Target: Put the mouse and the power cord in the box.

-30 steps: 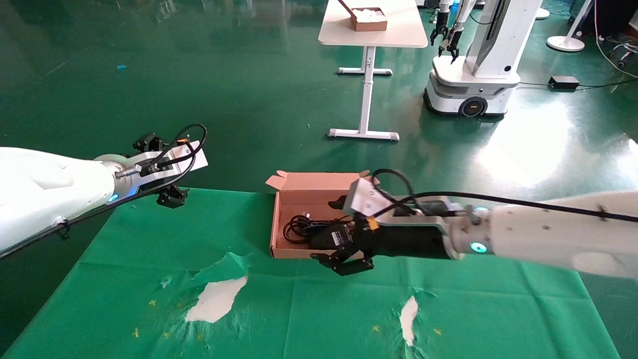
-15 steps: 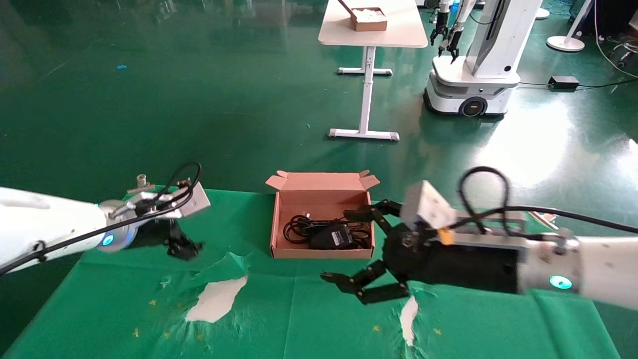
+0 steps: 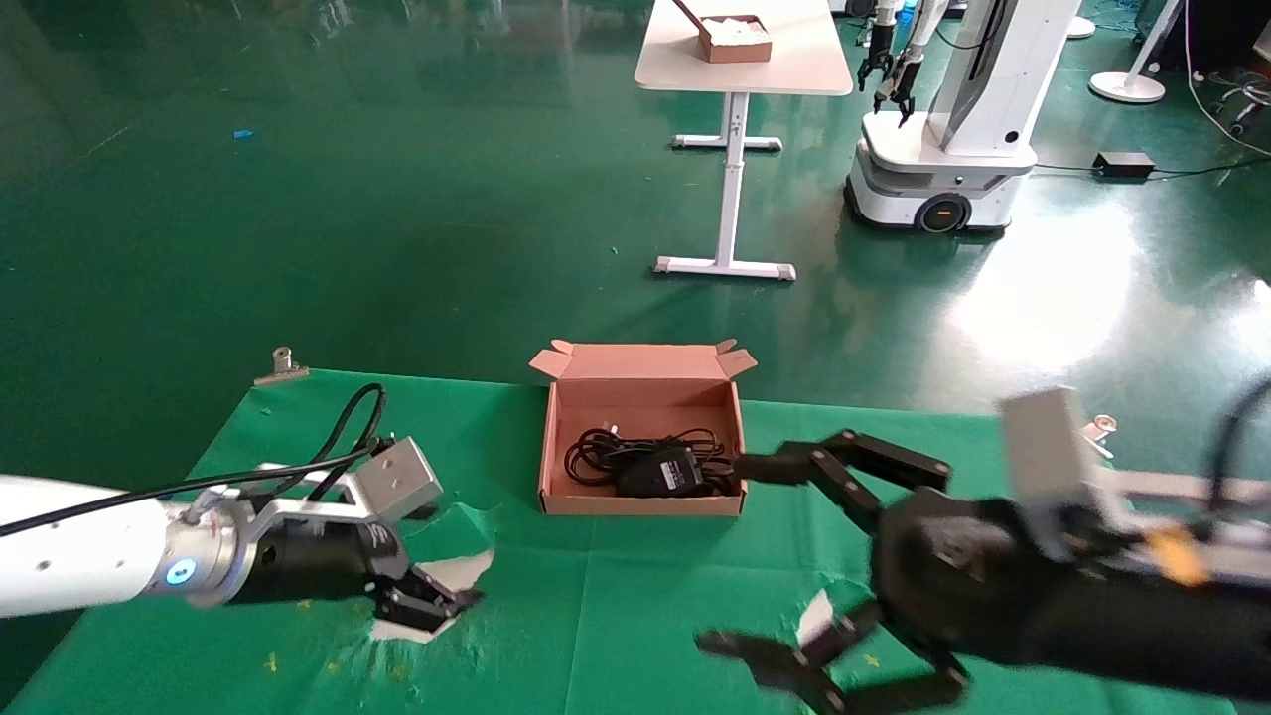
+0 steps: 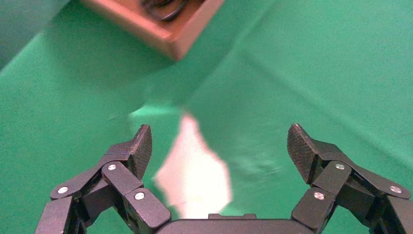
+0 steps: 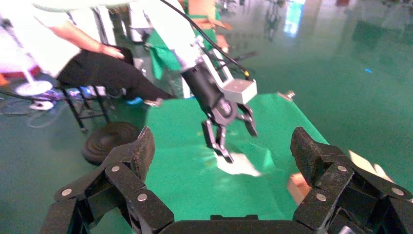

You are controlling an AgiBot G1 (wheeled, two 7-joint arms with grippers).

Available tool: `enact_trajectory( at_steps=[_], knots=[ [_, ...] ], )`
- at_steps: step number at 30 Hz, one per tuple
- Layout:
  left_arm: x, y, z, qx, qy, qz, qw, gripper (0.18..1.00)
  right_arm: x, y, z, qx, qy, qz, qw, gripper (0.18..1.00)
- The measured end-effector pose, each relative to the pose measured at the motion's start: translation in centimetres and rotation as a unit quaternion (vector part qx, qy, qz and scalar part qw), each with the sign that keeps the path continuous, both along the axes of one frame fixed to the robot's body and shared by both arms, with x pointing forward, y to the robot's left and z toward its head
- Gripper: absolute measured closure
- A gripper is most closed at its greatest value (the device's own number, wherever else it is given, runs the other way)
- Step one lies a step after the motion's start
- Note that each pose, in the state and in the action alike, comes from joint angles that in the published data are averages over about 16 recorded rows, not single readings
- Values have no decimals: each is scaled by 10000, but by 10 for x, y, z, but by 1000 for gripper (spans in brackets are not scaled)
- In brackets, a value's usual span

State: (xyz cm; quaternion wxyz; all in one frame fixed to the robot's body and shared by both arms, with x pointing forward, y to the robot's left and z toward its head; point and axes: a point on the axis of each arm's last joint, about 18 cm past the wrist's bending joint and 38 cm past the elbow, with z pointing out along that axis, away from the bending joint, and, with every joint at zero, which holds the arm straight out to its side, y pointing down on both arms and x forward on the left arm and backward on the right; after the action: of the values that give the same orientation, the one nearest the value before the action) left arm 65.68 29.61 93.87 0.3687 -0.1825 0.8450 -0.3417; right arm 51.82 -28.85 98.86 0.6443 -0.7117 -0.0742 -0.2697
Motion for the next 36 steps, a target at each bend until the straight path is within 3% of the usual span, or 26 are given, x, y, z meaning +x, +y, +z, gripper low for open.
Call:
enact_trajectory(
  at_steps=[7, 15, 22, 33, 36],
  knots=[
    [-31, -8, -3, -642, 178, -756, 9949, 184, -31, -10, 3, 49, 1, 294, 9996, 178],
    [-71, -12, 6, -1308, 108, -1680, 9770, 184, -43, -14, 3, 52, -1, 408, 9992, 178],
    [-111, -11, 22, -1795, -181, -2494, 9514, 184, -43, -14, 3, 52, -1, 408, 9992, 178],
    [-172, 1, 50, -2303, -878, -3592, 9001, 184, -43, -14, 4, 53, -2, 412, 9991, 178],
    [-181, 3, 53, -2351, -984, -3723, 8924, 184, -43, -14, 4, 54, -2, 413, 9991, 178]
  ],
)
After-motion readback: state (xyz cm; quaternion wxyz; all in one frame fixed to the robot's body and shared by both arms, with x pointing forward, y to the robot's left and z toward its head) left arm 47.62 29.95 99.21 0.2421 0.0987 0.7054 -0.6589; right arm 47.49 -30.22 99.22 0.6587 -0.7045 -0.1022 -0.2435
